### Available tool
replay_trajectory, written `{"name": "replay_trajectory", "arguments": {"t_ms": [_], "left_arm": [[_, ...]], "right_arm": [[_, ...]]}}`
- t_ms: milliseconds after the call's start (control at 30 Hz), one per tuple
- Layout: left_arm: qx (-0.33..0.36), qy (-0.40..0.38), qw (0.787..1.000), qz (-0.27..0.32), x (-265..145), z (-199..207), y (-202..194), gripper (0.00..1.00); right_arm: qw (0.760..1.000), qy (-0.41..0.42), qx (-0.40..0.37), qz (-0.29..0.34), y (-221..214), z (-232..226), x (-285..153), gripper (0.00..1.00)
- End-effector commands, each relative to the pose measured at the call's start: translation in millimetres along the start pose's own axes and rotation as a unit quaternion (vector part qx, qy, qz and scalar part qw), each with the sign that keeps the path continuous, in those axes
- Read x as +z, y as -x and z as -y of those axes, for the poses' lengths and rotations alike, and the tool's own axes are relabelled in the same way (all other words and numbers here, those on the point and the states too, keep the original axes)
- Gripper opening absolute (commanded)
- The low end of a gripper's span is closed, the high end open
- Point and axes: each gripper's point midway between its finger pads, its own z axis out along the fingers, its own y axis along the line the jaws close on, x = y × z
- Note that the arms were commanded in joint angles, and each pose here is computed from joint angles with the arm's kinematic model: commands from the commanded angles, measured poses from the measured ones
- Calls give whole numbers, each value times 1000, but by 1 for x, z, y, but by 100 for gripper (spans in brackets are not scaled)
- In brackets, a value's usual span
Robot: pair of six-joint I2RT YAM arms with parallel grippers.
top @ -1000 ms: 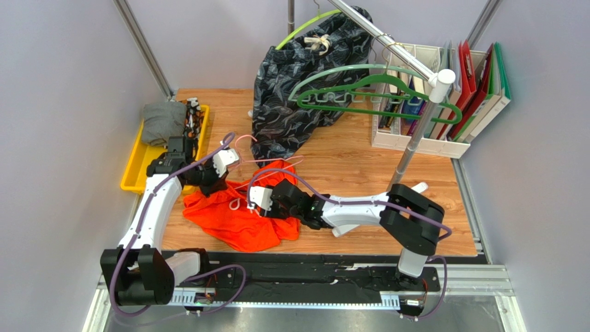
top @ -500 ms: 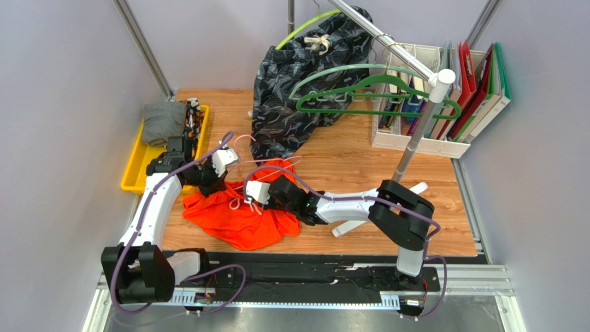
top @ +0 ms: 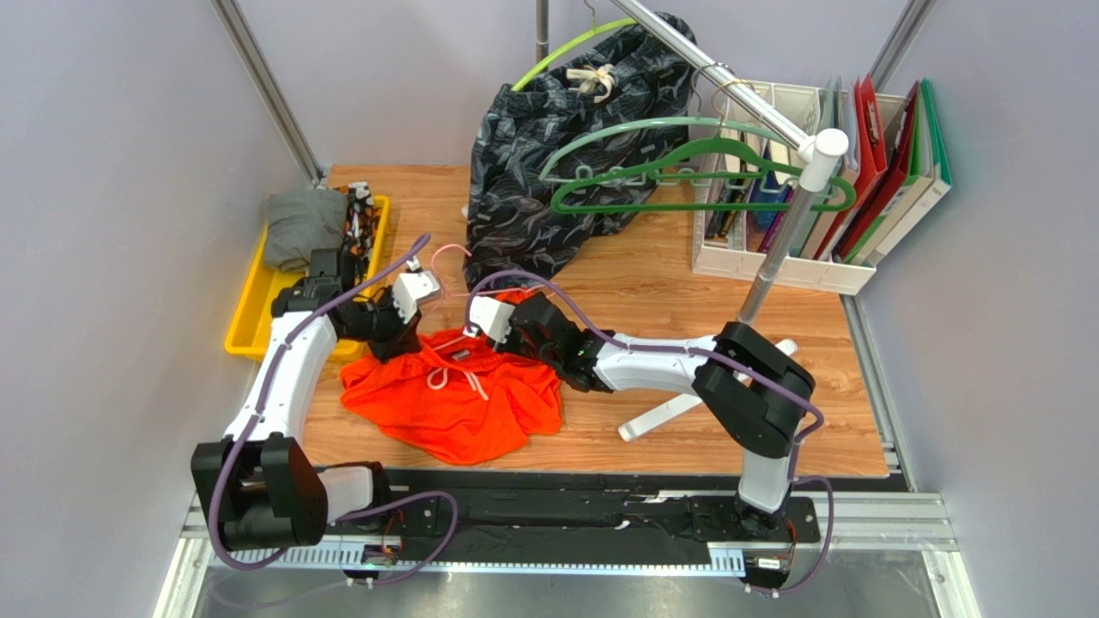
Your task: Place the shorts on the hanger
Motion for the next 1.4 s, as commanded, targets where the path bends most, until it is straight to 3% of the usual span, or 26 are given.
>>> {"name": "replay_trajectory", "arguments": {"t_ms": [0,167,467,533,667,800,833,1133,1267,1367], "left_arm": [[2,7,1000,22,-7,-9,16,0],[-14,3,1000,25,-8,-14,17,0],[-36,-2,999,32,-11,-21,17,0],[-30,-2,999,31,-13,-20,16,0],[-26,4,999,32,-19,-19,12,0],[-12,2,999,43,-31,-17,9,0],[-9,7,999,46,-35,-16,9,0],[78,38,996,37,-50,-2,-12,0],[96,25,995,3,-52,5,-28,0],[124,31,991,-28,-54,1,-42,0]], "right_arm": [[1000,3,-3,13,4,3,9,41],[1000,8,-24,-3,-24,-9,9,46],[998,-53,-27,-22,-50,11,12,55],[997,-68,-19,-27,-52,19,10,51],[994,-86,39,-46,-59,38,3,27],[985,-73,138,-72,-64,58,-9,2],[981,-69,170,-71,-61,60,-13,0],[939,19,320,-128,-80,55,-32,0],[912,28,378,-159,-100,59,-35,0],[910,29,382,-161,-100,60,-39,0]]}}
